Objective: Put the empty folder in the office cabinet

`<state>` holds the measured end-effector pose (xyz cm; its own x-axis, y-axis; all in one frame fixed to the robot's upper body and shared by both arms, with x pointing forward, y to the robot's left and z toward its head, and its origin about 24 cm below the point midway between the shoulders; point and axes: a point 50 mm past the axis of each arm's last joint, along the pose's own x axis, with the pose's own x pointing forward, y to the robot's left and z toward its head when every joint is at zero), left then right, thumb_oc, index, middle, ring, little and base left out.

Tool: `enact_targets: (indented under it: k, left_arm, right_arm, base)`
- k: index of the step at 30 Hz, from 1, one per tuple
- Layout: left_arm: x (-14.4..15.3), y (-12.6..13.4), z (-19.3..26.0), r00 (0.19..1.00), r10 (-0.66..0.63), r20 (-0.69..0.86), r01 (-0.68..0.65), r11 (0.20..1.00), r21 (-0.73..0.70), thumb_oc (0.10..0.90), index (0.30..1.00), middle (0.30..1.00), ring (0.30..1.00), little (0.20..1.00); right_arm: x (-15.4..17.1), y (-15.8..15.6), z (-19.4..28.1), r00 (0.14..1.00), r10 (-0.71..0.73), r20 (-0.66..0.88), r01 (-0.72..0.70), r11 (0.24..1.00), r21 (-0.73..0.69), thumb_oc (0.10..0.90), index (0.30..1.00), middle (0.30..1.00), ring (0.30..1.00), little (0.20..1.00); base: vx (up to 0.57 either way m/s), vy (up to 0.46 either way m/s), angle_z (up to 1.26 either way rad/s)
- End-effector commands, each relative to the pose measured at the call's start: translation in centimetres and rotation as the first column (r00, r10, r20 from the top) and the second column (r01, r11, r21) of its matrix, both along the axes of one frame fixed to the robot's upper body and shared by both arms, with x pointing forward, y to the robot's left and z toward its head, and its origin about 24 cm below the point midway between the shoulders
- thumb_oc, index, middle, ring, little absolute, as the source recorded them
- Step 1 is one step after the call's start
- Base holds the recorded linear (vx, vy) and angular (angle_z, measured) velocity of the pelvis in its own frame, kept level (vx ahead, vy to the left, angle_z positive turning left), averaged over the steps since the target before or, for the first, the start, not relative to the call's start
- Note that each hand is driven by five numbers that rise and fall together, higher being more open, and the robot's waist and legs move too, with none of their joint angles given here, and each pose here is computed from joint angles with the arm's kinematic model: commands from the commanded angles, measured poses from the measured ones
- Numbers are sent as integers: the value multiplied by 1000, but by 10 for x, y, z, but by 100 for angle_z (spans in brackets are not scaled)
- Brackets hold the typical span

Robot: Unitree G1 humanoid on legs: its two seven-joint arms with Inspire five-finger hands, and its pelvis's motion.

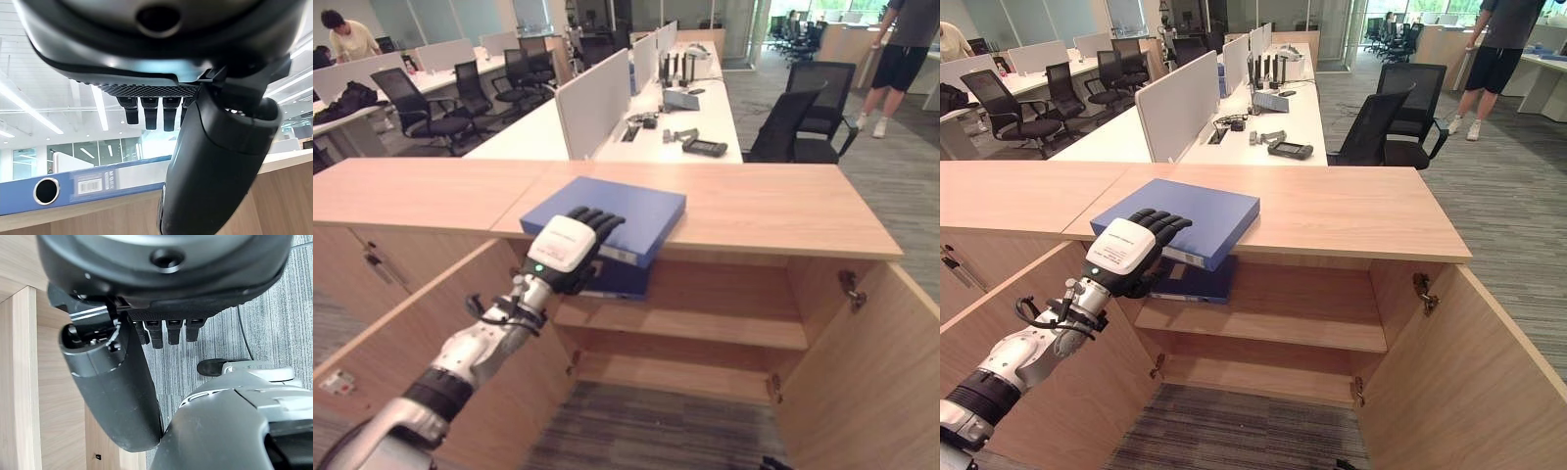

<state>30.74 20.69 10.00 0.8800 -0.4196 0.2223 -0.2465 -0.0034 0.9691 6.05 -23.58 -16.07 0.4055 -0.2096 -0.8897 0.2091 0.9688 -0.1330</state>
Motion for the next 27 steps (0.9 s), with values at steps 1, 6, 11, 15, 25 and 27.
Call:
enact_targets:
  k: [1, 6, 11, 15, 25, 27]
  left_arm:
    - [37, -3, 94, 949, 26, 314, -21, 1000, -17, 800, 900, 900, 900, 900]
    - [42, 2, 90, 958, 57, 281, -58, 998, -5, 800, 900, 900, 900, 900]
    - [45, 13, 88, 959, 109, 263, -111, 994, -6, 800, 900, 900, 900, 900]
    - [47, 18, 88, 957, 131, 259, -132, 991, -12, 800, 900, 900, 900, 900]
    - [54, 26, 85, 954, 186, 234, -191, 982, -1, 800, 900, 900, 900, 900]
    - [54, 27, 85, 954, 188, 232, -193, 981, -3, 800, 900, 900, 900, 900]
  right_arm:
    - [10, -21, 6, 1000, 22, 12, -21, 998, -62, 800, 900, 900, 900, 900]
    - [7, -24, 6, 1000, 2, 3, -2, 998, -69, 800, 900, 900, 900, 900]
    - [2, -28, 6, 1000, -20, -11, 19, 996, -83, 800, 900, 900, 900, 900]
    - [0, -31, 7, 999, -31, -19, 30, 995, -92, 800, 900, 900, 900, 900]
    - [-2, -33, 7, 998, -53, -24, 50, 994, -97, 800, 900, 900, 900, 900]
    - [-2, -33, 7, 998, -56, -24, 54, 994, -96, 800, 900, 900, 900, 900]
  base:
    - [14, 2, -6]
    - [23, 8, -7]
    - [3, 3, -1]
    - [4, 7, -3]
    - [0, 0, 0]
    - [0, 0, 0]
